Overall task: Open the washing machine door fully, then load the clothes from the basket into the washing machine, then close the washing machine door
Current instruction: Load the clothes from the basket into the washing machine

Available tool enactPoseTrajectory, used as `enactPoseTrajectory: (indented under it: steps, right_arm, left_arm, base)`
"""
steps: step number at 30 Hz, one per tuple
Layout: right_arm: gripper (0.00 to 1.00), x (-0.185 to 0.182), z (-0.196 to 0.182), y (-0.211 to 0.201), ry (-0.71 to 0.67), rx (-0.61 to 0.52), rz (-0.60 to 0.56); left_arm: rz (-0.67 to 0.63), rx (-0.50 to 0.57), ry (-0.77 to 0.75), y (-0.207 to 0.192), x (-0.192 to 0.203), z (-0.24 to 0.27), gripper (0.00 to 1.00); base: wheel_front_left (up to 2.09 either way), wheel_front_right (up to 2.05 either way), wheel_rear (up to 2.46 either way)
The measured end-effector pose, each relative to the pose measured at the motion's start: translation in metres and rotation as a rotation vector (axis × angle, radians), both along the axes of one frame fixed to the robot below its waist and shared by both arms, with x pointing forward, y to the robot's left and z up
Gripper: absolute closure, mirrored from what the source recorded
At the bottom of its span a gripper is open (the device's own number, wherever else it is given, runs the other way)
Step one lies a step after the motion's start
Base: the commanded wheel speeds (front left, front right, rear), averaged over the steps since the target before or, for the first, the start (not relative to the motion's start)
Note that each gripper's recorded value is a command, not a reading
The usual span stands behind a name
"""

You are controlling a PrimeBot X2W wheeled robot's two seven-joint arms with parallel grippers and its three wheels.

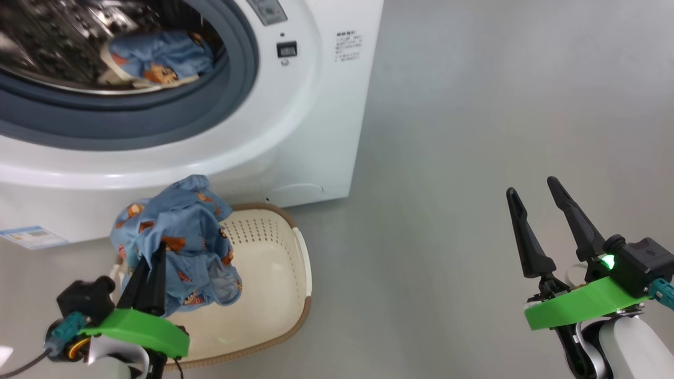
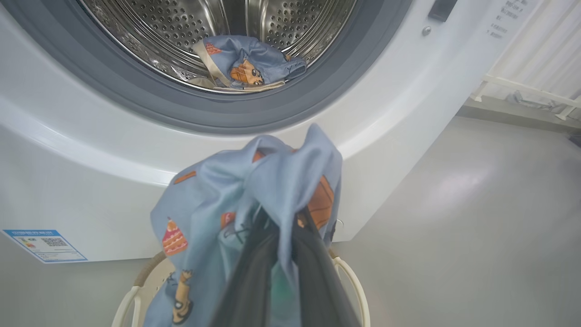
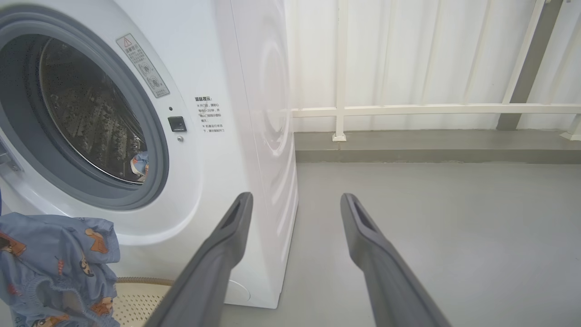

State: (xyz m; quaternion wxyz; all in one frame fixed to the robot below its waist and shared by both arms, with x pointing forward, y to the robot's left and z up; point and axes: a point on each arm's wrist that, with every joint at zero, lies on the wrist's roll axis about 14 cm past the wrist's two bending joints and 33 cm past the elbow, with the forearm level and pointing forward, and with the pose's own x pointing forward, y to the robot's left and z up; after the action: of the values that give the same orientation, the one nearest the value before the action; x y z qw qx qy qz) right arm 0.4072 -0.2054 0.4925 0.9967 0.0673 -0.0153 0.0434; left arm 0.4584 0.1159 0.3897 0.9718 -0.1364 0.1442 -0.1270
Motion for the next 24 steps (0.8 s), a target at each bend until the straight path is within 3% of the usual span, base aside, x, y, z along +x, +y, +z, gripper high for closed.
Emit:
enactPoseTrajectory:
  steps: [13,24]
  right_arm:
    - [0.00,-0.021,0.018,-0.001,-0.046,0.008,-0.007]
    - [0.00,-0.029,0.020,-0.004,-0.052,0.012,-0.017]
  left_arm:
    - [0.083,0.052,-0.198,0.031,-0.027,0.063,1.00]
    - [0.156,0.079,-0.256,0.051,-0.055,0.081,1.00]
  base:
    - [0.00,0.00,0.00]
    - [0.00,0.00,0.00]
